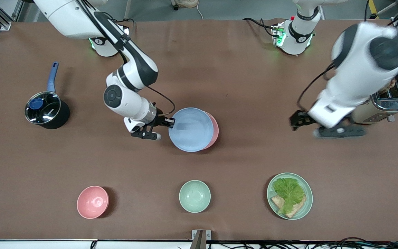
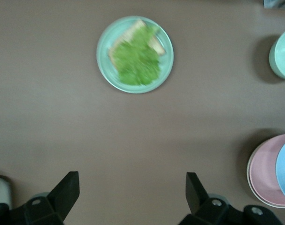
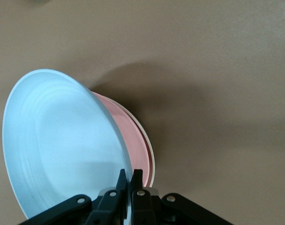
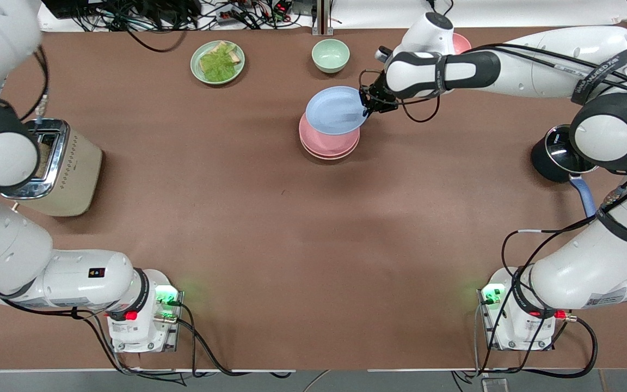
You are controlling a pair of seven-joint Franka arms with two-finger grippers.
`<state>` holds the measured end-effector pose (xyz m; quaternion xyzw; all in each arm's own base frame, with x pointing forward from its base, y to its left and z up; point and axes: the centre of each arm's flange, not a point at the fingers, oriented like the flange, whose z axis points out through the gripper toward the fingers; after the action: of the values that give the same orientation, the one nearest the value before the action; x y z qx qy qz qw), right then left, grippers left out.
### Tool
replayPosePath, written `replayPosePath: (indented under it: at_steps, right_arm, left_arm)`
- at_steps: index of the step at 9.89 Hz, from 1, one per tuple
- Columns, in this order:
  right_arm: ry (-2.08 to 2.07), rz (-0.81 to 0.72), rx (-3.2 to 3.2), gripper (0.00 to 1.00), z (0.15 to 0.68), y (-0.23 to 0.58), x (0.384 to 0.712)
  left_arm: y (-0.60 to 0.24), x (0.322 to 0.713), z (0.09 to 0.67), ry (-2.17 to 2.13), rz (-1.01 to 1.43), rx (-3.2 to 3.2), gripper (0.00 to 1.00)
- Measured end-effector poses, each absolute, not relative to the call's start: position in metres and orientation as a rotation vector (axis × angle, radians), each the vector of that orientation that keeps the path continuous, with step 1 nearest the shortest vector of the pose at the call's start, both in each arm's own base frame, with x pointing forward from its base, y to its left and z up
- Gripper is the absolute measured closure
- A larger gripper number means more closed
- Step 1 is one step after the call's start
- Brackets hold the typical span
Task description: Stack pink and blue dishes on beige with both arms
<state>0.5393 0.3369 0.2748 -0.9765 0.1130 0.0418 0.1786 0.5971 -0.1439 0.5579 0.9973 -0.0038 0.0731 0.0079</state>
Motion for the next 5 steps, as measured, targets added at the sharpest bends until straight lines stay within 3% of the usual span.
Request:
replayPosePath:
  at_steps: [5]
  right_arm:
    - [0.334,0.074,-2.766,0.95,0.241,0.333,0.518]
  left_arm:
    - [-0.044,0.518,0.675,0.047,0.223,3.101,0.0]
